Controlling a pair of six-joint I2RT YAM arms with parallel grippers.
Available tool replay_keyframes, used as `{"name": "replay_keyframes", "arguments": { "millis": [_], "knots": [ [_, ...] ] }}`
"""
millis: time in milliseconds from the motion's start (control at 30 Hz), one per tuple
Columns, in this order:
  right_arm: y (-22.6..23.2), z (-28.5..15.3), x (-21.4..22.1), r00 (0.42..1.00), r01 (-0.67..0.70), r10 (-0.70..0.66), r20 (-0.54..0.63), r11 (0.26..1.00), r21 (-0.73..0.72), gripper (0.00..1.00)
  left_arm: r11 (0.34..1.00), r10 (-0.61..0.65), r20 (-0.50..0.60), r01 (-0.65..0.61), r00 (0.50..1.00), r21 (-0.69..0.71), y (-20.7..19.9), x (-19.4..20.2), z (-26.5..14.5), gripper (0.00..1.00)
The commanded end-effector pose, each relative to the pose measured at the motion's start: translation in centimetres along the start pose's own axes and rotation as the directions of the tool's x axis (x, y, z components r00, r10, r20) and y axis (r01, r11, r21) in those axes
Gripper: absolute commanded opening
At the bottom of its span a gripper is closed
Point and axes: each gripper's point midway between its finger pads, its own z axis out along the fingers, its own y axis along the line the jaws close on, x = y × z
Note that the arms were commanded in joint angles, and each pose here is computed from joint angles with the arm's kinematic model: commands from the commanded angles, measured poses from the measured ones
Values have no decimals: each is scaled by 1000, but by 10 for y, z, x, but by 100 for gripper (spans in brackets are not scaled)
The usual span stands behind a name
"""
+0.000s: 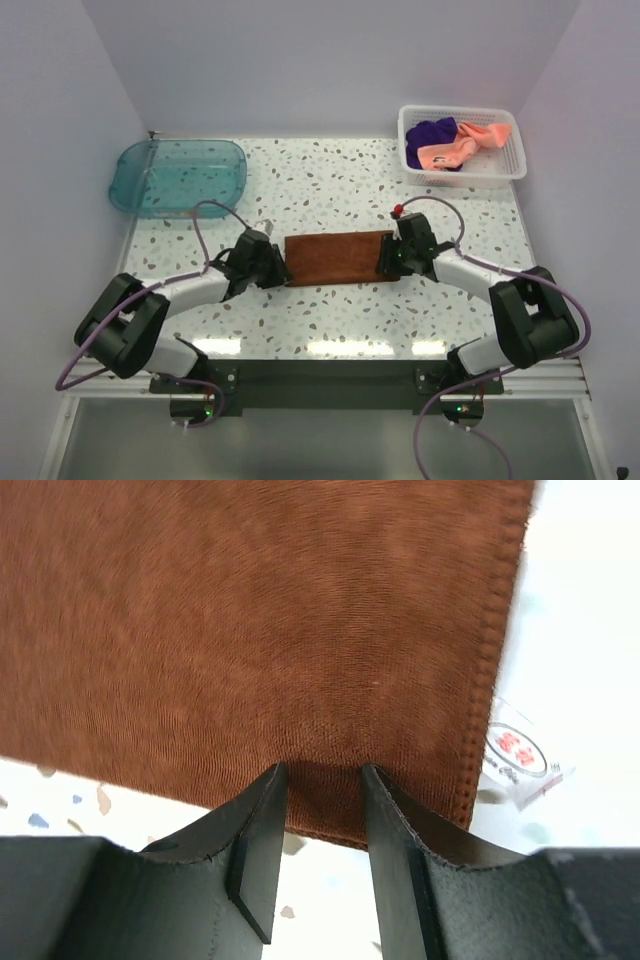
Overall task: Fold and stack the towels
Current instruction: Neatly place the folded towel into the bin
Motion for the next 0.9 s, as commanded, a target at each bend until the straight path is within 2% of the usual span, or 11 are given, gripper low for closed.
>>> {"name": "replay_keyframes", "arguments": {
  "millis": [0, 133, 233, 267, 367, 433, 467, 567, 733, 867],
  "knots": [
    [-37, 1, 5, 998, -54, 57, -20, 992, 114, 41, 1000, -6, -63, 6, 998, 5, -8, 27, 3, 28],
    [-32, -8, -15, 1000, -20, 19, 11, 994, 108, 42, 998, -29, -25, 31, 999, 58, -31, 17, -10, 35],
    [-15, -23, -33, 997, 57, -61, 51, 995, 77, 47, 999, -31, 45, 29, 999, 39, -32, -1, -28, 48],
    [-11, -28, -34, 995, 82, -86, 46, 994, 77, 51, 998, -26, 77, 22, 997, 52, -37, -9, -36, 55],
    [25, -39, -46, 980, 181, -183, 83, 983, 33, 58, 999, -6, 121, 1, 993, 42, -32, -31, -46, 62],
    [60, -44, -47, 963, 253, -249, 104, 967, -22, 62, 1000, -7, 142, 6, 990, 10, -15, -47, -48, 66],
    [74, -46, -52, 955, 277, -271, 121, 960, -39, 67, 1000, -13, 131, 10, 991, 19, -11, -50, -49, 71],
    [116, -47, -47, 923, 374, -364, 126, 925, -66, 71, 999, -15, 149, 21, 989, -43, 20, -71, -56, 83],
    [168, -28, -22, 845, 534, -532, 52, 841, -80, 71, 989, 7, 188, 20, 982, -146, 63, -100, -77, 100],
    [199, -15, -14, 803, 594, -595, 6, 800, -84, 69, 971, 16, 215, 37, 976, -237, 93, -110, -92, 100]
  ]
}}
